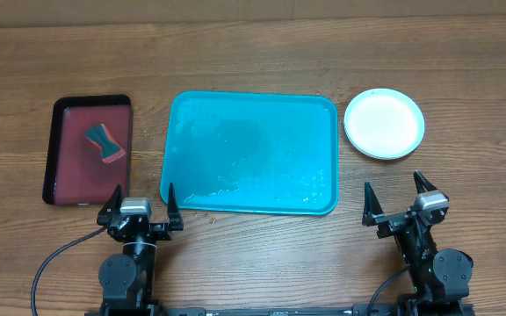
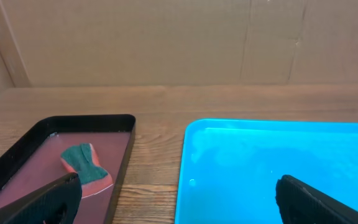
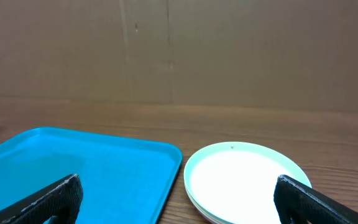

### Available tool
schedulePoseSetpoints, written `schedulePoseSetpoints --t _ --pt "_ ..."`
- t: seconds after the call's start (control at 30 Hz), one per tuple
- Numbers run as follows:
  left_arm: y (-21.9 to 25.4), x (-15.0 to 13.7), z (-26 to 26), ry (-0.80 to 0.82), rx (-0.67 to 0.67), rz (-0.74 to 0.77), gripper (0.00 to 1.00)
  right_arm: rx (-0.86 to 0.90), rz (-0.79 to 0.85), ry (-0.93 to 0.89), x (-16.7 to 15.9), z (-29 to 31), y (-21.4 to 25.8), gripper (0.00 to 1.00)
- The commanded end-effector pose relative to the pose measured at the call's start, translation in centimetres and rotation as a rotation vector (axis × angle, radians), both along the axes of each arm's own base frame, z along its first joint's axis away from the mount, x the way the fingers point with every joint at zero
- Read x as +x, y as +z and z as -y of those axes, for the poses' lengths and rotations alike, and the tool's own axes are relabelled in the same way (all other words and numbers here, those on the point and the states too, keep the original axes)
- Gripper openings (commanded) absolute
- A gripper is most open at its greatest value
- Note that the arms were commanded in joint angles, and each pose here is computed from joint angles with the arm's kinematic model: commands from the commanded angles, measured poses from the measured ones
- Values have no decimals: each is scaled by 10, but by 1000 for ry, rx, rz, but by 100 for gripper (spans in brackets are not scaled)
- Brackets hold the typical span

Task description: Clean dirty plates on tray and stack at the side

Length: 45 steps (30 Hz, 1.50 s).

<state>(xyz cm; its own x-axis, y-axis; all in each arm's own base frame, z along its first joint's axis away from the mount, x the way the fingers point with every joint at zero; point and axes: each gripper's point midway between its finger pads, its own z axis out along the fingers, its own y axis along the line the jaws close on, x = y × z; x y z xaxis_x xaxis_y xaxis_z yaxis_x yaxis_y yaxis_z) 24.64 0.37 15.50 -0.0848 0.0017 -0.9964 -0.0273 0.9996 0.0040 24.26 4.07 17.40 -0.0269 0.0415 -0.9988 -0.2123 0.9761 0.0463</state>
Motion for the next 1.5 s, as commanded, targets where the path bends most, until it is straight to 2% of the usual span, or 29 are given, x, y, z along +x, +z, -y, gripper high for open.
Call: schedulePoseSetpoints --t 0.0,1.13,1.47 --pt "1 0 3 -17 19 9 100 -4 6 -13 0 3 -1 100" --pt "1 0 3 -17 19 9 100 4 0 -38 1 7 -3 100" --pt "1 0 3 -17 19 9 100 58 -12 -75 2 13 -3 100"
